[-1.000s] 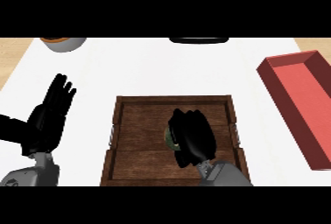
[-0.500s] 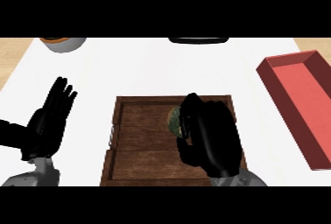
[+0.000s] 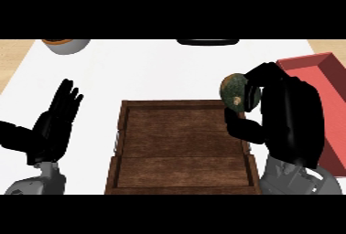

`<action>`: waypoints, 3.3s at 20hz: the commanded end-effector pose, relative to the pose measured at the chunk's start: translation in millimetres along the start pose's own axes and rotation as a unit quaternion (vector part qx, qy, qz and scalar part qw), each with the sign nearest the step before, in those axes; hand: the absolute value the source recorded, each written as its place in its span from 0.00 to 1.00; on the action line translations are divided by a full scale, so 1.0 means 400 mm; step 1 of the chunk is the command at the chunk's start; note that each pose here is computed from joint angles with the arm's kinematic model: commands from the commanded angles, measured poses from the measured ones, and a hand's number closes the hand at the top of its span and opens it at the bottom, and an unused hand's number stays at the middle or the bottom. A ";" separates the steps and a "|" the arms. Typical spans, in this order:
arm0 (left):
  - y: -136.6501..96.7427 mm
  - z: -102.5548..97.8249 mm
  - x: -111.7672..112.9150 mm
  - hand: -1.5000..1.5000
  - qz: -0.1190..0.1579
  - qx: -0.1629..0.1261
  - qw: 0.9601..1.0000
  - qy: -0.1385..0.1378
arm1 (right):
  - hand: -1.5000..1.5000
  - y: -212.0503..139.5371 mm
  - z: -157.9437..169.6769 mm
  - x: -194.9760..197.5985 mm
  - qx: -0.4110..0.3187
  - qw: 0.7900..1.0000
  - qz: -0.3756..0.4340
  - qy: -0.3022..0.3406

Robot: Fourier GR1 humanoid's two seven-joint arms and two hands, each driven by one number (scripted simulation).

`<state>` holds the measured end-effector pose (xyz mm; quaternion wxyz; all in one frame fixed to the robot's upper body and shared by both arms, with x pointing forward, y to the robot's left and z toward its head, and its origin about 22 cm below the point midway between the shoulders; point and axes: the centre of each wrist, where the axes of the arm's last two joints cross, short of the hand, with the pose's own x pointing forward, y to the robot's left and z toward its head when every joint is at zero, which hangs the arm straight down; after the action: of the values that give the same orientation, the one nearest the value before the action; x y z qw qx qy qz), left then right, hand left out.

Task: Pick the squash from the tray and place it in the cardboard box

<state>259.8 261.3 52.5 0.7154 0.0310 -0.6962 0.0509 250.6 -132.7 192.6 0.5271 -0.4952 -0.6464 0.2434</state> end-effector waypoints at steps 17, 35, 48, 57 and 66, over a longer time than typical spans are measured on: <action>0.007 -0.038 0.032 0.50 0.003 -0.012 1.000 -0.007 | 1.00 -0.050 -0.292 -0.452 -0.053 0.987 0.117 0.096; -0.011 -0.026 0.004 0.50 0.000 -0.009 1.000 -0.006 | 0.00 0.075 -0.337 -0.708 0.107 0.972 0.150 0.145; -0.005 -0.010 0.020 0.50 -0.007 -0.008 1.000 -0.001 | 0.00 -0.038 -0.381 -0.691 -0.110 0.969 -0.200 0.096; 0.023 -0.021 -0.002 0.50 0.001 0.000 1.000 0.000 | 0.00 -0.131 -0.307 -0.838 -0.165 0.915 -0.346 0.127; -0.050 -0.001 0.016 0.50 -0.001 0.004 1.000 -0.005 | 0.00 -0.180 -0.176 -0.937 -0.203 0.906 -0.350 0.127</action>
<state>266.2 256.2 54.8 0.7118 0.0312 -0.7000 0.0487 294.5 -502.0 115.4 0.5457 -0.3619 -0.7414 -0.1467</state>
